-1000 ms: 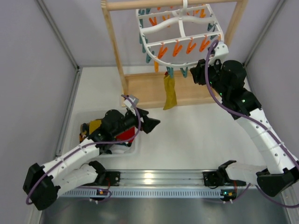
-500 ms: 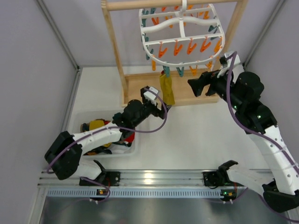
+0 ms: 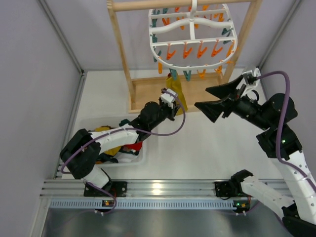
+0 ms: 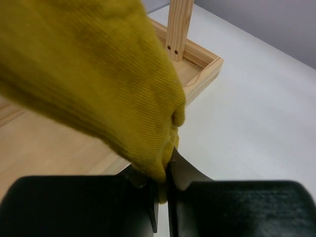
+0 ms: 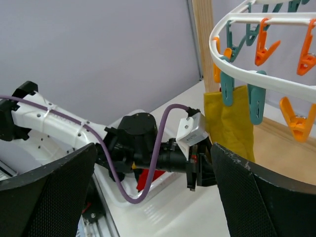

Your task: Remove the socks clipped to the hanger

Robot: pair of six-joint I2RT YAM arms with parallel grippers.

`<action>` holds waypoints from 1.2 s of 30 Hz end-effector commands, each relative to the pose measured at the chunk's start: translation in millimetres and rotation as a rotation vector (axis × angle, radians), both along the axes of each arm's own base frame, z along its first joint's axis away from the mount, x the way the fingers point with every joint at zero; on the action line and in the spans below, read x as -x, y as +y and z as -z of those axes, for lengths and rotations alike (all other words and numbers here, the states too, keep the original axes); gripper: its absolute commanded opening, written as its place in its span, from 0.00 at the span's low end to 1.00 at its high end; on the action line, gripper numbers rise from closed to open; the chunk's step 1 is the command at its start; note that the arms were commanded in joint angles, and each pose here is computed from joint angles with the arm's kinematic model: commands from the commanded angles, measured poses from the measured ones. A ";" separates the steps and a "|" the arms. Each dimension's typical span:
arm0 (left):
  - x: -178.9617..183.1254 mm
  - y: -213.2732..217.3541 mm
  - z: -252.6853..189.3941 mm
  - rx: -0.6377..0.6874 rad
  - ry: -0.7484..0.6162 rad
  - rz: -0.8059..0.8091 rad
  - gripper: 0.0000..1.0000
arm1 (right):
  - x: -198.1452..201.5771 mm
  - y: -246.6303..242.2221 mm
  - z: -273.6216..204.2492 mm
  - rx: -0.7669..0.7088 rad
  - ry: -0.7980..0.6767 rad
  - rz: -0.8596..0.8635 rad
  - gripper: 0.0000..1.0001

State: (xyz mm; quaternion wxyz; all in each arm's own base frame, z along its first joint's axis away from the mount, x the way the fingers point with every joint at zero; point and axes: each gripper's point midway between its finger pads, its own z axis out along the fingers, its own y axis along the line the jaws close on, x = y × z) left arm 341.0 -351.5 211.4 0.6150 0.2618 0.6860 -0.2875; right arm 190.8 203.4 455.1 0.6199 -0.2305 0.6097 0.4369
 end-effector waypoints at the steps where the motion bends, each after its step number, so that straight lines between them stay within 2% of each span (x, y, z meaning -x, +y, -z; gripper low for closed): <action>1: -0.9 -7.6 -55.5 0.133 -0.093 -0.096 0.10 | -4.8 11.6 -18.2 -0.059 0.020 -0.047 0.93; 2: 10.8 -16.6 -58.4 0.141 -0.093 -0.084 0.10 | -15.5 14.8 -5.3 -0.026 0.081 -0.024 0.93; 4: 17.6 -19.3 -64.0 0.152 -0.098 -0.121 0.03 | -26.0 12.6 -11.5 -0.011 0.077 0.046 0.93; 5: 29.7 -29.6 -65.7 0.151 -0.098 -0.102 0.01 | -30.1 13.7 -13.1 0.002 0.074 0.063 0.93; 8: 38.4 -39.4 -69.6 0.121 -0.109 -0.193 0.00 | -37.7 18.4 -15.1 0.020 0.083 0.113 0.92; 10: 38.5 -48.6 -53.1 0.034 -0.113 -0.242 0.00 | -44.7 15.3 -18.1 0.047 0.092 0.197 0.90; 11: 40.2 -51.1 -63.9 0.021 -0.133 -0.312 0.00 | -51.7 15.9 -13.4 0.070 0.107 0.235 0.88; 15: 43.9 -76.1 -53.1 -0.131 -0.196 -0.395 0.00 | -67.6 3.7 -17.6 0.167 0.099 0.443 0.88; 16: 45.4 -82.0 -50.5 -0.176 -0.214 -0.385 0.00 | -63.8 7.7 -8.6 0.221 0.113 0.445 0.87; 20: 58.4 -115.2 -56.2 -0.205 -0.260 -0.326 0.00 | -77.0 4.7 5.5 0.364 0.132 0.553 0.87; 26: 62.9 -144.9 -45.8 -0.322 -0.327 -0.313 0.00 | -83.2 -9.2 6.3 0.514 0.093 0.736 0.82; 30: 65.9 -155.1 -41.6 -0.344 -0.334 -0.287 0.00 | -85.3 -29.3 8.0 0.567 0.080 0.874 0.76; 36: 66.2 -162.7 -35.7 -0.369 -0.334 -0.274 0.00 | -86.0 -49.7 13.5 0.621 0.073 0.978 0.73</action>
